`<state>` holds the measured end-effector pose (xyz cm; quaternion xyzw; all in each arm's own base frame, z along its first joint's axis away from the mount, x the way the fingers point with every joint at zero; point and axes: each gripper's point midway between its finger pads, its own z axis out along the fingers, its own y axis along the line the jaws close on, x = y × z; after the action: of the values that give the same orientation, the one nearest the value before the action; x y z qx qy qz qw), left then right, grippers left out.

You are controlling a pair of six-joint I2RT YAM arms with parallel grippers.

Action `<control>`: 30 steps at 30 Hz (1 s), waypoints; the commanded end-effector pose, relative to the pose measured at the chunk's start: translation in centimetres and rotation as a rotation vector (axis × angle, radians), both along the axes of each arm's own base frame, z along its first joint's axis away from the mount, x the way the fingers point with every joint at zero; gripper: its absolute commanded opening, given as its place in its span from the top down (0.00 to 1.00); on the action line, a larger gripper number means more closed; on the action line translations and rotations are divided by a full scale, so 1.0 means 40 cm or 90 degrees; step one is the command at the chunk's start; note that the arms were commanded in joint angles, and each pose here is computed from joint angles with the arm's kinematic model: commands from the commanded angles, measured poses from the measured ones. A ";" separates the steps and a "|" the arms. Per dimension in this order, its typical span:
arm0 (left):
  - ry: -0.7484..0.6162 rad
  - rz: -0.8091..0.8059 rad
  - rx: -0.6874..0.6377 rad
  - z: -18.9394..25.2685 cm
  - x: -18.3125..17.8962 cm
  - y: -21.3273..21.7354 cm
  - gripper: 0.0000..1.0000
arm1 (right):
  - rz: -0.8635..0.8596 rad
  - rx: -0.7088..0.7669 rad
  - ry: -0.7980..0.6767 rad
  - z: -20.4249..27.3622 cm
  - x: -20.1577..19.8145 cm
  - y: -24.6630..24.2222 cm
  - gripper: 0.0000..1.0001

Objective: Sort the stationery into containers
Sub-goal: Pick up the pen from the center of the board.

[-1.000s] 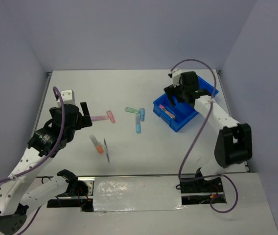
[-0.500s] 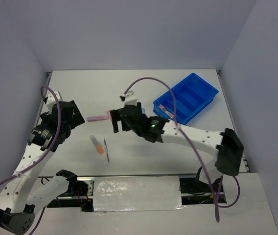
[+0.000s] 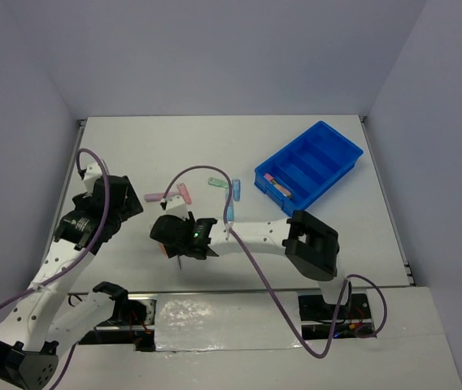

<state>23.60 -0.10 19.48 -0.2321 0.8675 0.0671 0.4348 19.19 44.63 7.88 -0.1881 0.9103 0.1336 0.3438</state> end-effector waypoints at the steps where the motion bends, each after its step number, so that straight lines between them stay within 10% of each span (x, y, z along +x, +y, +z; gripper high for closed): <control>1: -0.040 0.002 -0.010 0.029 0.009 0.002 0.01 | -0.021 0.015 0.004 0.003 0.012 0.032 0.38; 13: -0.054 -0.011 -0.014 0.039 0.010 -0.003 0.01 | -0.019 -0.047 0.043 -0.133 0.003 0.043 0.49; 18: -0.054 -0.023 -0.015 0.045 0.016 -0.011 0.01 | -0.018 -0.048 0.070 -0.164 -0.007 0.006 0.67; 21: -0.029 -0.027 -0.029 0.045 0.026 -0.027 0.01 | -0.003 0.002 0.107 -0.156 -0.022 -0.029 1.00; 30: 0.010 -0.121 -0.183 -0.003 0.086 -0.272 0.01 | -0.088 0.005 -0.009 0.049 0.054 -0.278 1.00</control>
<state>25.82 -6.18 18.50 -0.2094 0.8931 -0.0307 0.3970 19.33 35.16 3.57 -0.1526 0.9392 0.0895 0.2941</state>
